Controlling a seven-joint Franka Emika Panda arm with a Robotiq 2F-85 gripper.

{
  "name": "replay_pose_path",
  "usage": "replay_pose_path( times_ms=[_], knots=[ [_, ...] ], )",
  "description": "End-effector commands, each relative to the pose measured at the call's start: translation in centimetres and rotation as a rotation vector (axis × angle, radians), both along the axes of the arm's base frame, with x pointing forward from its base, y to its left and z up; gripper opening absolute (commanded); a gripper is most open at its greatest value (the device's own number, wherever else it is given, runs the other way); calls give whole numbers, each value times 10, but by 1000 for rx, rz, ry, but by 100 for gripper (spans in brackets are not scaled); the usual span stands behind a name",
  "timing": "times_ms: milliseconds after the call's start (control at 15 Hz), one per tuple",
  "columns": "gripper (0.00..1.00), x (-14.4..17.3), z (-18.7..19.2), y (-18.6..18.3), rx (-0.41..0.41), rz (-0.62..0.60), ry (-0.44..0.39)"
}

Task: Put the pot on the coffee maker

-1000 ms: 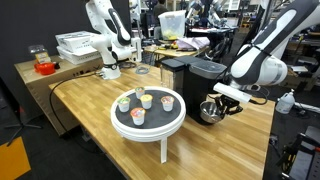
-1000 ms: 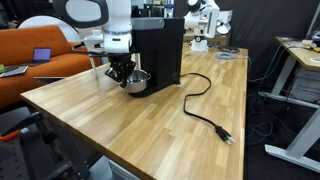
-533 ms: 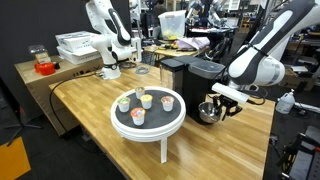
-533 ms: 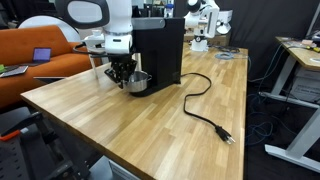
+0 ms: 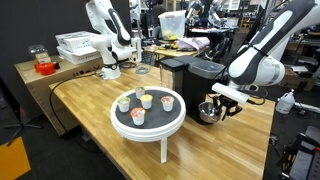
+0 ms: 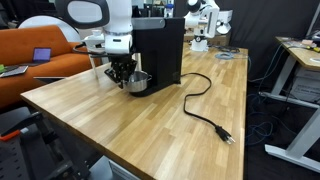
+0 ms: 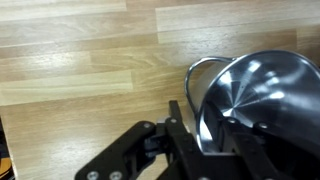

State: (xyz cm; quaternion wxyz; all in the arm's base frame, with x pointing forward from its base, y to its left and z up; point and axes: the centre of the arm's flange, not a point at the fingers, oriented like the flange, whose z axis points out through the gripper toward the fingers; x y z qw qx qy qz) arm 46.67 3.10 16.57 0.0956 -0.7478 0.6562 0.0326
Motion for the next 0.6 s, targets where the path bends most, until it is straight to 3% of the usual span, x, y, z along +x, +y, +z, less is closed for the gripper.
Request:
replay_pose_path(
  times_ms=[0, 400, 533],
  knots=[
    [60, -3, 2, 1, -8, 11, -8],
    [98, -7, 18, 13, -46, 142, -56],
    [100, -9, 24, 18, -66, 188, -69]
  ],
)
